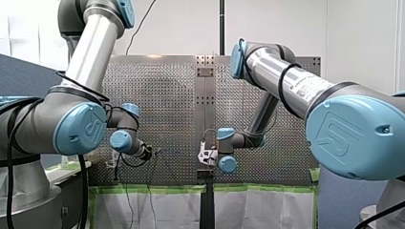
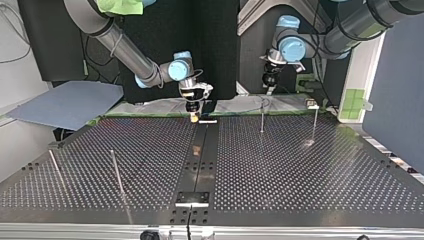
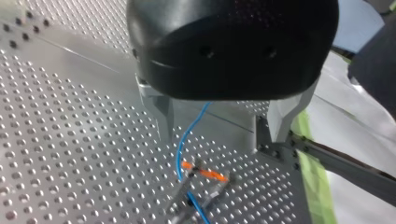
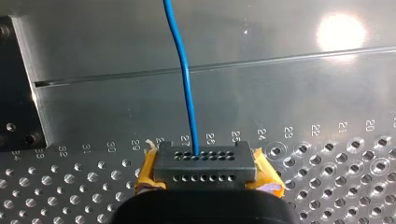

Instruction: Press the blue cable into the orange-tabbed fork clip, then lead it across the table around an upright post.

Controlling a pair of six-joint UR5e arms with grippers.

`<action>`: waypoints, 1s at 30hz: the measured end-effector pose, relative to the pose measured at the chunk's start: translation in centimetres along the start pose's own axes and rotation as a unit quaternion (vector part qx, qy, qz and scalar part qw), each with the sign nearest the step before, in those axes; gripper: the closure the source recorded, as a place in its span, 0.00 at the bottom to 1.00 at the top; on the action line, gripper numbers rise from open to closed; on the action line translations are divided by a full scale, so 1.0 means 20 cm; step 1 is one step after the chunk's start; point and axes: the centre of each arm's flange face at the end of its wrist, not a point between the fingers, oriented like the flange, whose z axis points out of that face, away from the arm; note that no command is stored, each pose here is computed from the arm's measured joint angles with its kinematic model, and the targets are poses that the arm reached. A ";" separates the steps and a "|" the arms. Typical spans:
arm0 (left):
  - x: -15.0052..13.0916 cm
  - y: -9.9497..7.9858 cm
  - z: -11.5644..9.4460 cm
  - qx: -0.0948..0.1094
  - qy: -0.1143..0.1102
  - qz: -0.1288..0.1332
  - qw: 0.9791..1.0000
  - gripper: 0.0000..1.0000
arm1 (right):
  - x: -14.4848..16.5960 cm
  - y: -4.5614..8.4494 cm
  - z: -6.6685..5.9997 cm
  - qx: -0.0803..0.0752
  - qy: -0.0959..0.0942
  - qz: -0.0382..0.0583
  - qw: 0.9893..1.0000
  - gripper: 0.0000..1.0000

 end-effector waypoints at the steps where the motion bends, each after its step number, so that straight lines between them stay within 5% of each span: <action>1: 0.00 -0.01 0.00 0.002 -0.002 -0.002 1.000 0.00 | 0.00 0.00 0.00 0.000 0.000 0.000 1.000 1.00; 9: 0.00 -0.04 0.01 0.011 -0.013 -0.015 1.000 0.00 | 0.00 0.00 0.00 0.000 0.000 0.000 1.000 1.00; 30: 0.02 -0.08 -0.02 -0.017 -0.013 0.002 1.000 0.00 | -0.01 0.00 0.00 0.001 -0.001 0.000 1.000 1.00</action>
